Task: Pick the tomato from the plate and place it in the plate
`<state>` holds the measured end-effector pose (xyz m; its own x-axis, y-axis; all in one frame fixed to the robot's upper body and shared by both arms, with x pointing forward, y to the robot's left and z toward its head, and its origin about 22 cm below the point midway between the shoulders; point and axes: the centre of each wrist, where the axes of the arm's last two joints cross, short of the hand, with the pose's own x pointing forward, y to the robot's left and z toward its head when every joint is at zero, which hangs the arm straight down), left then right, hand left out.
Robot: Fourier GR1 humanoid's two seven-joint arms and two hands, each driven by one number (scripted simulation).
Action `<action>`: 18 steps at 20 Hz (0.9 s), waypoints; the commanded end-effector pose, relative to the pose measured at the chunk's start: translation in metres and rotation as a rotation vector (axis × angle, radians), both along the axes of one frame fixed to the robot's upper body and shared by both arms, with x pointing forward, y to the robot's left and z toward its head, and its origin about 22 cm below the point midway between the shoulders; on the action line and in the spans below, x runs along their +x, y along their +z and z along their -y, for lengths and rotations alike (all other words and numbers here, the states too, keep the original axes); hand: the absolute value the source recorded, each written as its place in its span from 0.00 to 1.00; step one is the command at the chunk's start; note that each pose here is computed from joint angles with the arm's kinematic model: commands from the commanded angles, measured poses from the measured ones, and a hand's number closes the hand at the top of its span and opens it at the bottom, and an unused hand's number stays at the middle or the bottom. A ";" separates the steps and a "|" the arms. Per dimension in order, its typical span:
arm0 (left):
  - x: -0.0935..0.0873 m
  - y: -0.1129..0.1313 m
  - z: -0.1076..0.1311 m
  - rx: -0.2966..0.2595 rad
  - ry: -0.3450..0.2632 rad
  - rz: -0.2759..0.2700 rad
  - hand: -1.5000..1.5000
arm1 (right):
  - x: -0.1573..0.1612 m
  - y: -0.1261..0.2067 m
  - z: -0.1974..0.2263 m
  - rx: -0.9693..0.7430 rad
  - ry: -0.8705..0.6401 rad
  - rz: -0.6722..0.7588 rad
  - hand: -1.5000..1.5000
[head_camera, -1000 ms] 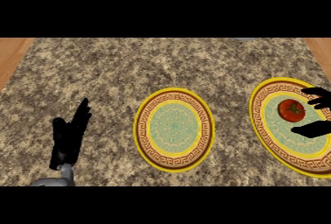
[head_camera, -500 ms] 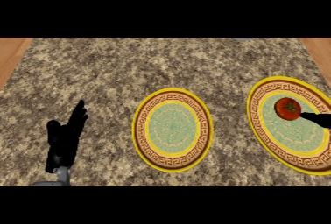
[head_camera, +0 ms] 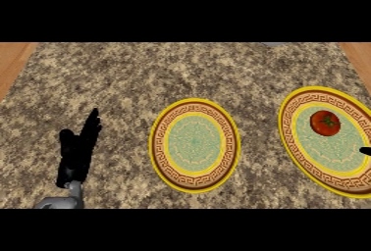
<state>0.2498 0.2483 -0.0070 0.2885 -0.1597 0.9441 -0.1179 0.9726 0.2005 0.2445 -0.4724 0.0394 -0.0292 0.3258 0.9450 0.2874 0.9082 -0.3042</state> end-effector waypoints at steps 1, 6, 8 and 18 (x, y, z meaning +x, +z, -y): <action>-0.014 -0.017 0.000 0.002 -0.011 0.007 0.50 | 0.004 -0.010 0.004 0.016 0.049 0.049 0.00; -0.006 -0.013 0.004 0.007 -0.016 0.001 0.50 | 0.000 -0.036 -0.016 -0.009 0.038 0.029 0.00; -0.012 -0.017 -0.013 0.004 -0.009 0.004 0.50 | 0.002 -0.044 -0.007 -0.031 0.006 0.003 0.00; 0.005 0.012 -0.006 -0.010 -0.012 0.002 0.50 | 0.005 -0.027 -0.003 -0.100 -0.058 -0.047 0.00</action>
